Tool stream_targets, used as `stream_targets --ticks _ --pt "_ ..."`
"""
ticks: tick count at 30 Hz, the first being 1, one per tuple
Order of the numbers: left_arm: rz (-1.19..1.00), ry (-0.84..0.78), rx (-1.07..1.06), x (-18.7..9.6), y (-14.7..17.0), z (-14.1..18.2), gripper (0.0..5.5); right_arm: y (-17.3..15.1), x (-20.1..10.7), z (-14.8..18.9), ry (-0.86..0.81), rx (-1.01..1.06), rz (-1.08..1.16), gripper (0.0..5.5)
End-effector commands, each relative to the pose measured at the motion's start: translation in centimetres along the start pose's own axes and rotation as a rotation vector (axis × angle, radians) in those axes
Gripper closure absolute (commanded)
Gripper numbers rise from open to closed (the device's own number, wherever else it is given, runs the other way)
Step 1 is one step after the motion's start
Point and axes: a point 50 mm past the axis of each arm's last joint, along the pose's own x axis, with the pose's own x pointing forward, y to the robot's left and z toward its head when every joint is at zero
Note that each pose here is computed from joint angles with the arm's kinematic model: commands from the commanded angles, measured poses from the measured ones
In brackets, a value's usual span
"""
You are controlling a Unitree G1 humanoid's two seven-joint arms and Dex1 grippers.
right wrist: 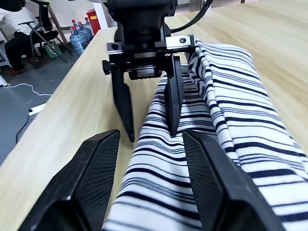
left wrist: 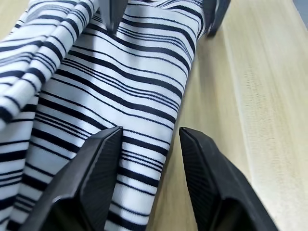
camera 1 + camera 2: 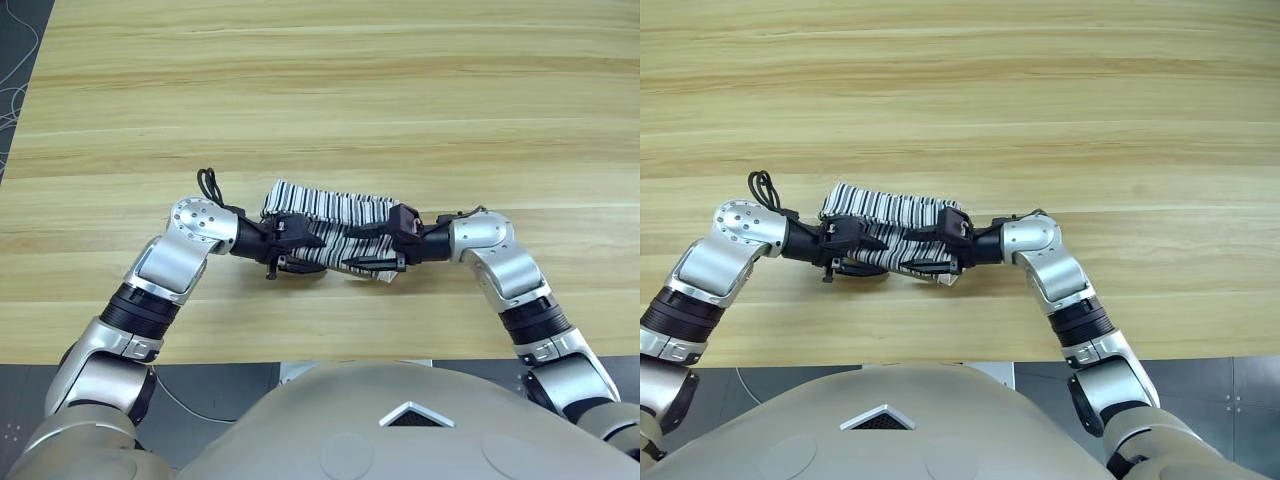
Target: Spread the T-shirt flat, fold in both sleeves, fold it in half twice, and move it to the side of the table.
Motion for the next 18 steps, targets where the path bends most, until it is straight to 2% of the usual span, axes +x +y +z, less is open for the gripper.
stream_targets --ticks 1,6,18 --pt "-0.050 0.082 -0.092 0.2 -1.3 -2.2 3.31 -0.6 1.1 -0.4 0.008 0.007 -0.037 3.10" --pt "-0.047 0.080 -0.088 0.0 -1.3 -2.0 3.31 -1.5 2.2 -1.1 0.006 0.037 -0.105 3.10" --pt "-0.074 0.090 -0.083 0.2 -1.6 -2.0 3.31 -5.4 4.2 0.5 -0.094 0.068 -0.303 3.10"
